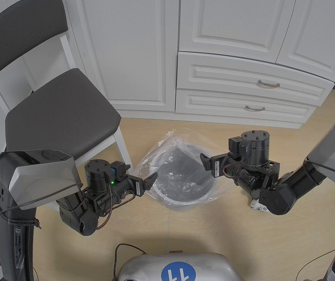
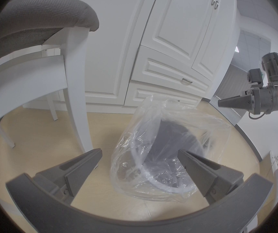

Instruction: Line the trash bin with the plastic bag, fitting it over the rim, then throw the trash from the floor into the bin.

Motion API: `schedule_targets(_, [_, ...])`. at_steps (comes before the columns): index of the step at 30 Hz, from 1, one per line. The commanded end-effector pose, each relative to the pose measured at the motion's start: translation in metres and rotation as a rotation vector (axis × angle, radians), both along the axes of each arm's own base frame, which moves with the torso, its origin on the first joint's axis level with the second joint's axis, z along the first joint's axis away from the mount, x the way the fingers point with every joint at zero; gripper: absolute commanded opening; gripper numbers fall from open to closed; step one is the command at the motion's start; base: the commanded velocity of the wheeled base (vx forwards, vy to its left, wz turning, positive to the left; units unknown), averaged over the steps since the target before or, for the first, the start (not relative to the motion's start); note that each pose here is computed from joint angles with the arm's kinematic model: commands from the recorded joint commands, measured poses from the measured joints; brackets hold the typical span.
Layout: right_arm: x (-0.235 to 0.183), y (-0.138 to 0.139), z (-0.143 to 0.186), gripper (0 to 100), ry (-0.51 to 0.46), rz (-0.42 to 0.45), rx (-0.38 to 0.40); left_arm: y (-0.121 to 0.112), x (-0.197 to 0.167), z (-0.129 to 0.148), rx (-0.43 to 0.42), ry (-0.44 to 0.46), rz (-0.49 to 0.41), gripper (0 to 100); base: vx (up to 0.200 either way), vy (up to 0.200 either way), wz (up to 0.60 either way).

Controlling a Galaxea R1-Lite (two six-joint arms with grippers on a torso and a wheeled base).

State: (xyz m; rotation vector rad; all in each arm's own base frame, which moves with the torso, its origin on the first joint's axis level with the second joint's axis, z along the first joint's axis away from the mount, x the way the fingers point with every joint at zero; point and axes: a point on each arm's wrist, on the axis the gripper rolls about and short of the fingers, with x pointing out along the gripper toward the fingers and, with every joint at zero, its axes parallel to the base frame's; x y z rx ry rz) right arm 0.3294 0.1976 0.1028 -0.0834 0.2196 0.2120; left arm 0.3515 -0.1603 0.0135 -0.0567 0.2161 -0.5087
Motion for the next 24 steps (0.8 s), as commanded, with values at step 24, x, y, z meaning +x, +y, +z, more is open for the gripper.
schedule_targets(24, [0.055,-0.024,-0.109,100,0.005,-0.149,-0.061,-0.035,0.064,-0.006,-0.021,0.015,0.356,100,0.0,0.0,0.0])
